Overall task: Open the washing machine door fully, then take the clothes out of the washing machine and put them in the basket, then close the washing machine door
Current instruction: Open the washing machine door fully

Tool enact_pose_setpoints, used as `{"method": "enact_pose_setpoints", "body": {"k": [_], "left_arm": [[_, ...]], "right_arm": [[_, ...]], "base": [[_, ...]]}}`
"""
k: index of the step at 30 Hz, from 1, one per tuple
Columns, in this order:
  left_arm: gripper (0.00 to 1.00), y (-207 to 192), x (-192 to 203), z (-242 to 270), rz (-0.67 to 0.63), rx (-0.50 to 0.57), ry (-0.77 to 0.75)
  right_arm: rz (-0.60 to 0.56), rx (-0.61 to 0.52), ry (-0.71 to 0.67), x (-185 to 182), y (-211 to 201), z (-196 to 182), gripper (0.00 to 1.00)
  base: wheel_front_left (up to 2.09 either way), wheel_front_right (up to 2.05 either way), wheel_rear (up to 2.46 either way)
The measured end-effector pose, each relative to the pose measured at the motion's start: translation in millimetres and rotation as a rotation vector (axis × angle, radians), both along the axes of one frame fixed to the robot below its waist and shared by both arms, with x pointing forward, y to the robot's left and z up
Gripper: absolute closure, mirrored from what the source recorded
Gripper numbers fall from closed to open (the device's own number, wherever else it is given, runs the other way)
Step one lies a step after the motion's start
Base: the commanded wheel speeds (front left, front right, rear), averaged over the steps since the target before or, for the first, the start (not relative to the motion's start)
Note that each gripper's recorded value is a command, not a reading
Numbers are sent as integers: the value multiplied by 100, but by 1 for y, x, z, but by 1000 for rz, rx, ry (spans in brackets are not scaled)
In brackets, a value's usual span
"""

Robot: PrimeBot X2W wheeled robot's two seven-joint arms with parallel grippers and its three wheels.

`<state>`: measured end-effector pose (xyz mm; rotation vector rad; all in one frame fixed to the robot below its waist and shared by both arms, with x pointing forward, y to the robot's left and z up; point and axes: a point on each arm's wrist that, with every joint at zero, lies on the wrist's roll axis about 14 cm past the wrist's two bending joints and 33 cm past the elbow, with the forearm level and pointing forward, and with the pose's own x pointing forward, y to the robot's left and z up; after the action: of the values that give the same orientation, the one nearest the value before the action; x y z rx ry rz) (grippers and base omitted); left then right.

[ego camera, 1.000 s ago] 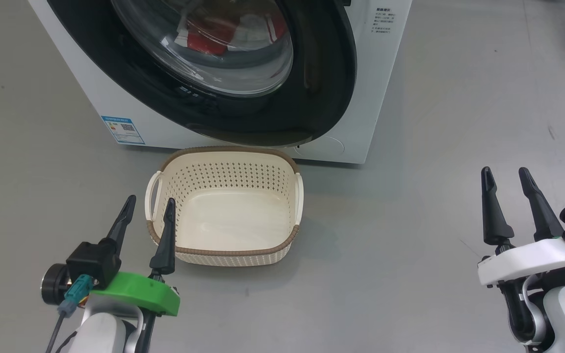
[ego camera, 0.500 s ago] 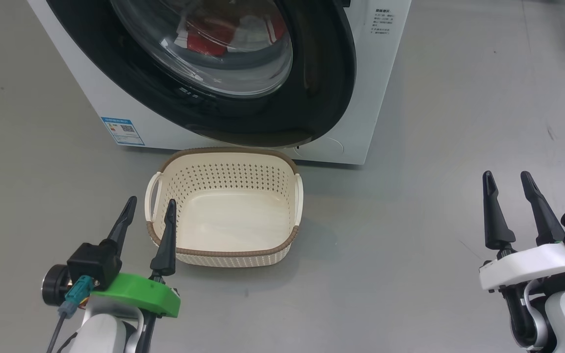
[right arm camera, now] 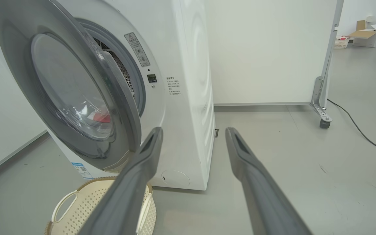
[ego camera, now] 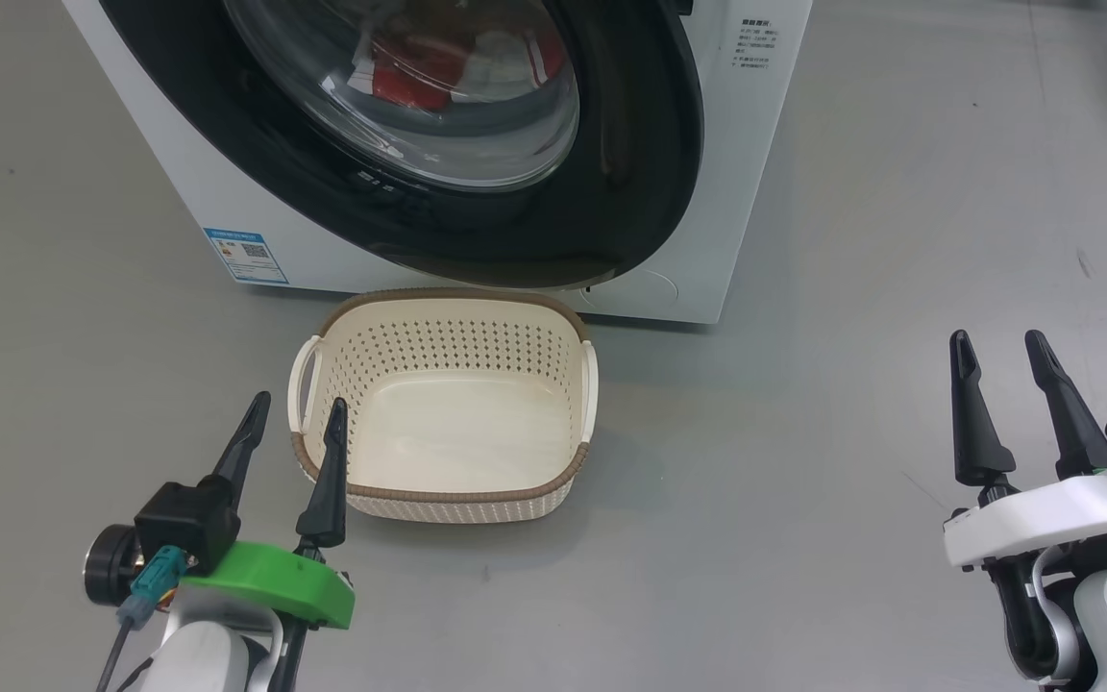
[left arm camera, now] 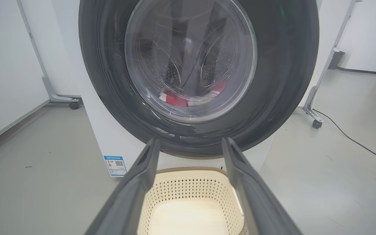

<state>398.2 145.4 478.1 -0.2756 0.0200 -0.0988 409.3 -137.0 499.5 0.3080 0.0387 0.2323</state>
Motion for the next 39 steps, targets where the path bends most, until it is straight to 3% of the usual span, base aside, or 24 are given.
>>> {"method": "enact_pose_setpoints", "body": {"k": [14,30,39], "left_arm": [[0,-1,1,-13,-6,3,35],[0,-3,14,-32,-25,18,79],[0,9,17,-39,1,33,98]], "right_arm": [[25,-17,-16,15,2,3,0],[108,12,-114,85,25,39,0],[139,61,-97,125,41,40,0]], "base": [[0,0,0],[0,0,0],[0,0,0]]}}
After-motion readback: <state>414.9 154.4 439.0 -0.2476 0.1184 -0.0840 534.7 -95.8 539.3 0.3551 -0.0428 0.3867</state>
